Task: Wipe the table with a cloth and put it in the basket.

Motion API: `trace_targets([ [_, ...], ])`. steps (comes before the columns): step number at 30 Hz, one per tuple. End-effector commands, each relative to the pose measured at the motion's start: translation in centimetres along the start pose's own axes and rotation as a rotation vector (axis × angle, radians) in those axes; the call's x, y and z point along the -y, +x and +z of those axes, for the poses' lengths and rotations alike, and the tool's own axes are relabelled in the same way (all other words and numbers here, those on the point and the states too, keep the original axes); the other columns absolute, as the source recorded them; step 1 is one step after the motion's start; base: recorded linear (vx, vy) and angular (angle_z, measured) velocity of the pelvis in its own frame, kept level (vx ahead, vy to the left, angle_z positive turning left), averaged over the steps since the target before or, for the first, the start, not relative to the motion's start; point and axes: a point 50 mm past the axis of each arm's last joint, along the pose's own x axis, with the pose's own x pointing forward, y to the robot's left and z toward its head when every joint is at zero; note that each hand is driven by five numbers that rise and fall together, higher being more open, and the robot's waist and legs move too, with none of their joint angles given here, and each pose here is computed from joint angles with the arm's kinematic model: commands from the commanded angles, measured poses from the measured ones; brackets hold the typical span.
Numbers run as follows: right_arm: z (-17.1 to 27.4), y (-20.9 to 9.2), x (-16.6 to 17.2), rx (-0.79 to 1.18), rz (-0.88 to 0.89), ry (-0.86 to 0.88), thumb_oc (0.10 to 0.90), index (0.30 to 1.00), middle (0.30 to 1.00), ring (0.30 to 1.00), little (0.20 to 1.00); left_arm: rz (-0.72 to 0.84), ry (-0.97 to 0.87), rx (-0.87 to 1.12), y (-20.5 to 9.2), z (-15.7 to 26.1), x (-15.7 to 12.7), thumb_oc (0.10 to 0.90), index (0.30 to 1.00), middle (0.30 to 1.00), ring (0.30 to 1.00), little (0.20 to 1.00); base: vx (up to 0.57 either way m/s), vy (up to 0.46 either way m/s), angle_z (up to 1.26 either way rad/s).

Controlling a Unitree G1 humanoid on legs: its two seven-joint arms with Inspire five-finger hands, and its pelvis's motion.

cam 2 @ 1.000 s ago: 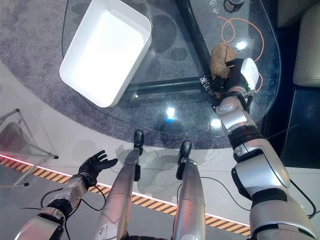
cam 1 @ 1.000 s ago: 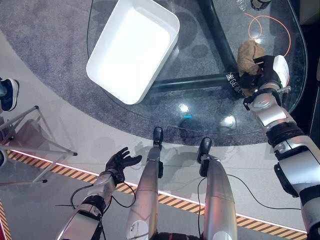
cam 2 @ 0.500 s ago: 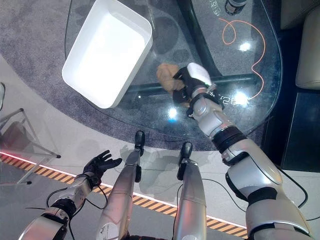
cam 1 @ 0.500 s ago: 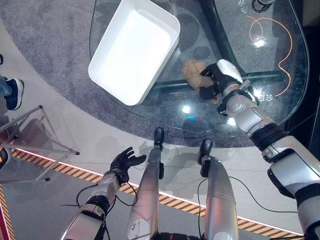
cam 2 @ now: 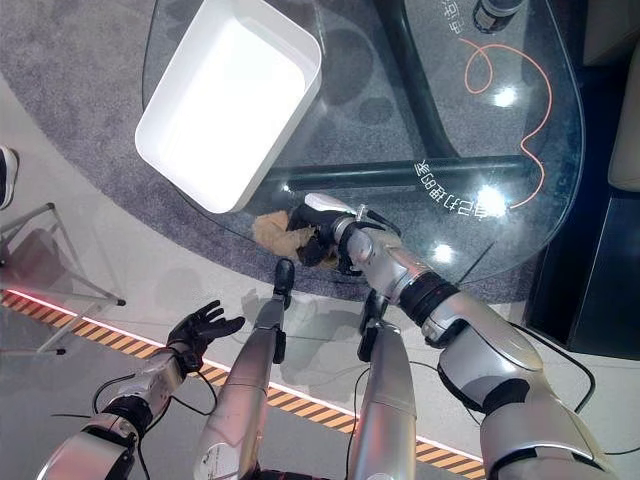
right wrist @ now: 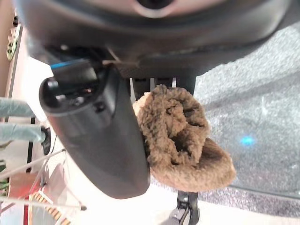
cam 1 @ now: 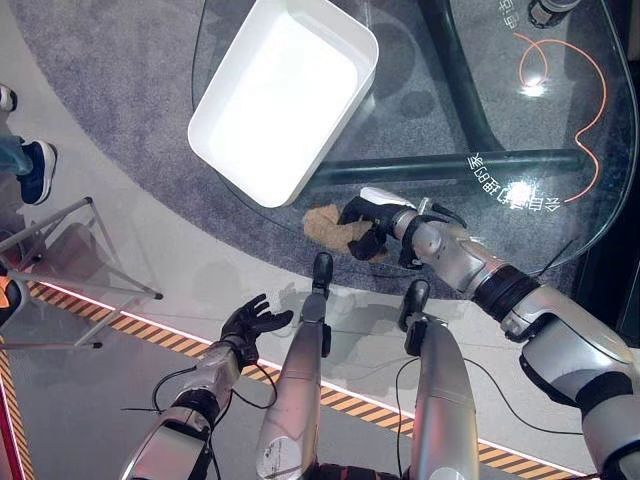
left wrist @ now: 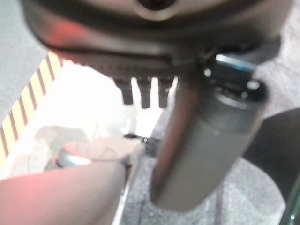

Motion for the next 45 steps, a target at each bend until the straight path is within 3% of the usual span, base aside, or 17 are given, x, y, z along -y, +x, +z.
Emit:
trace_targets([
  [1, 4.7, -0.1, -0.7, 0.235, 0.081, -0.036, 0.100, 0.300, 0.300, 0.300, 0.200, 0.039, 0.047, -0.024, -0.3, -0.4, -1.6, 0.800, 0.900, 0.900, 0.900, 0.900, 0.00, 0.000, 0.00],
  [8, 4.1, -0.1, -0.3, 0.213, 0.029, -0.019, 0.100, 0.300, 0.300, 0.300, 0.200, 0.039, 0.049, -0.029, -0.2, -0.3, -1.7, 0.800, 0.900, 0.900, 0.900, 0.900, 0.00, 0.000, 0.00],
  [14, 3.0, -0.2, 1.2, 0.166, -0.144, 0.041, 0.100, 0.300, 0.300, 0.300, 0.200, 0.042, 0.044, -0.032, -0.2, -0.3, -1.5, 0.800, 0.900, 0.900, 0.900, 0.900, 0.00, 0.000, 0.00],
  [21, 0.2, -1.2, 5.4, 0.072, -0.514, 0.160, 0.100, 0.300, 0.300, 0.300, 0.200, 0.045, 0.035, -0.037, -0.1, -0.4, -1.5, 0.800, 0.900, 0.900, 0.900, 0.900, 0.00, 0.000, 0.00],
  [30, -5.9, -5.1, 10.7, -0.098, -1.001, 0.443, 0.100, 0.300, 0.300, 0.300, 0.200, 0.059, 0.006, -0.048, -0.5, -1.8, -1.9, 0.800, 0.900, 0.900, 0.900, 0.900, 0.00, 0.000, 0.00],
  [38, -10.7, -8.6, 12.2, -0.257, -1.270, 0.620, 0.100, 0.300, 0.300, 0.300, 0.200, 0.064, -0.004, -0.046, -0.8, -2.2, -2.3, 0.800, 0.900, 0.900, 0.900, 0.900, 0.00, 0.000, 0.00],
  [45, -15.5, -12.1, 11.8, -0.540, -1.470, 0.613, 0.100, 0.300, 0.300, 0.300, 0.200, 0.069, 0.000, -0.043, -0.8, -2.2, -2.6, 0.800, 0.900, 0.900, 0.900, 0.900, 0.00, 0.000, 0.00],
])
